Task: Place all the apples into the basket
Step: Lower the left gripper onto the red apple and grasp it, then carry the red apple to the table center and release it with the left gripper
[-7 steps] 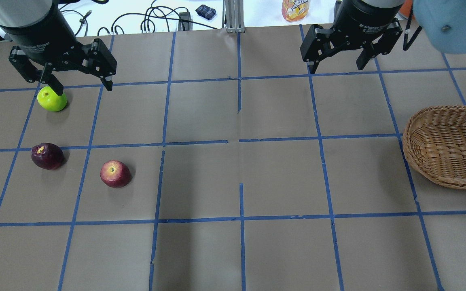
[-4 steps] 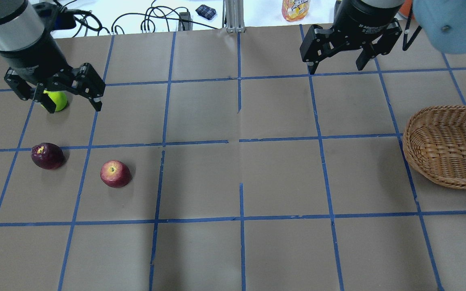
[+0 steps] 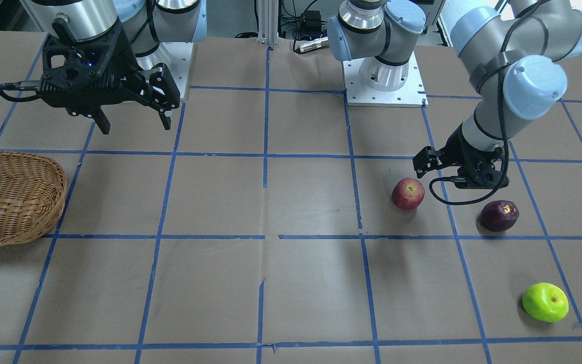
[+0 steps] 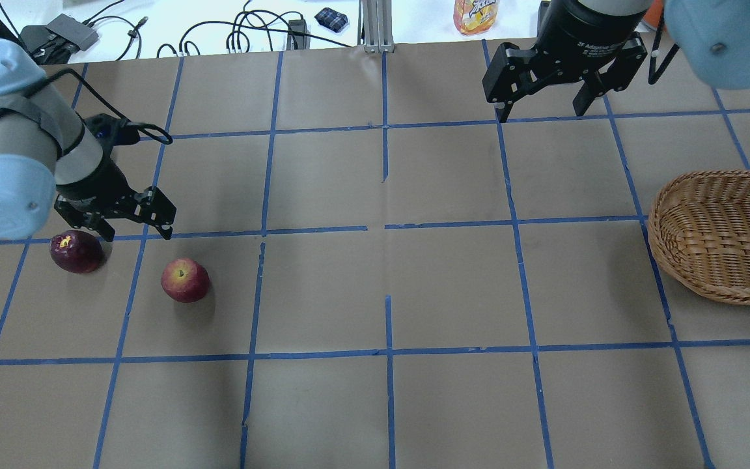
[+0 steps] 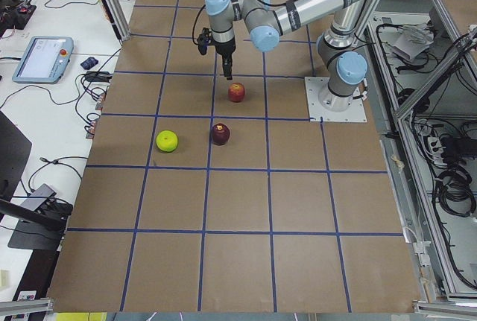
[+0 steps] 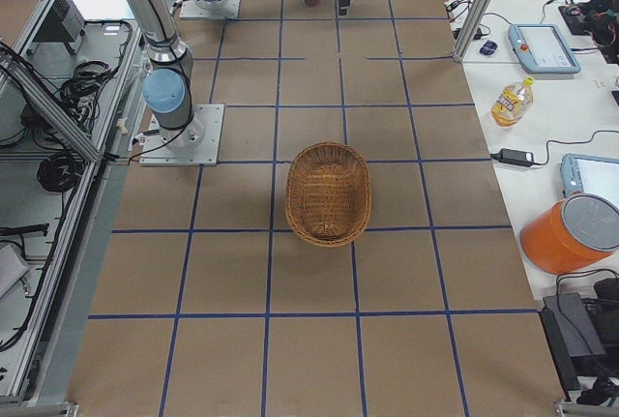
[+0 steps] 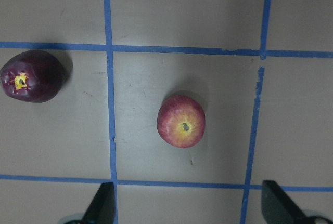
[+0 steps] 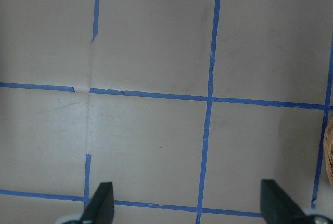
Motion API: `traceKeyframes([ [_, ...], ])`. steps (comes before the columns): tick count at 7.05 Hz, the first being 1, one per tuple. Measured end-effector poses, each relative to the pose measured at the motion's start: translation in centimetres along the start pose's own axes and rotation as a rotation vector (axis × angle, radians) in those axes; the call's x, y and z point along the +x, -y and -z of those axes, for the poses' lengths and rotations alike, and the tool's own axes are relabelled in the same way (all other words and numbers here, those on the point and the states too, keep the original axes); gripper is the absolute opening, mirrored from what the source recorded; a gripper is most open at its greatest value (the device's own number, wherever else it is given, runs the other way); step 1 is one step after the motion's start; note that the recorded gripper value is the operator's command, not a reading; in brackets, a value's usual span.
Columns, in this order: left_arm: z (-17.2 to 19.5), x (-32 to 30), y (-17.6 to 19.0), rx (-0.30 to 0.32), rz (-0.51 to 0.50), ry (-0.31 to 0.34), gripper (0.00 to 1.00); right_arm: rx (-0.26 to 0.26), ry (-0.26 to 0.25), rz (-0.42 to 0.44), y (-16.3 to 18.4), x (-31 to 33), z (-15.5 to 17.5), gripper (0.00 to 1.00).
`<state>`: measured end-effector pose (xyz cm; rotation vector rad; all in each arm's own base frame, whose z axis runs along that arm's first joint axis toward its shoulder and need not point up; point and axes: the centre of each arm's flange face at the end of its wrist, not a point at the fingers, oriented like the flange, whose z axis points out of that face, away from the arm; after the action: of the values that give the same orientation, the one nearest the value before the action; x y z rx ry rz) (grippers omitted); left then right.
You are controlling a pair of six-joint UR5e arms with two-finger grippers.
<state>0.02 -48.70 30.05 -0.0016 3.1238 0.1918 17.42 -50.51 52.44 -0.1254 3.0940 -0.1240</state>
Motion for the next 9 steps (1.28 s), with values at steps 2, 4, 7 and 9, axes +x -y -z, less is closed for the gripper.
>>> traceKeyframes([
  [2,-5.6,0.6,-1.3,-0.021,-0.006,-0.006,1.0,-0.003,-0.001,-0.012,0.1,0.3,-0.2,1.0],
  [4,-8.5,0.6,-1.1,-0.055,-0.003,-0.015,1.0,-0.055,-0.005,-0.077,-0.4,0.3,-0.8,1.0],
  [7,-11.3,0.4,0.1,-0.061,0.051,-0.013,0.15,-0.083,-0.009,-0.106,-0.5,0.4,1.0,1.0],
  [9,-10.2,0.6,0.9,-0.038,0.088,-0.006,0.0,-0.02,-0.026,-0.098,0.2,0.7,1.6,1.0],
])
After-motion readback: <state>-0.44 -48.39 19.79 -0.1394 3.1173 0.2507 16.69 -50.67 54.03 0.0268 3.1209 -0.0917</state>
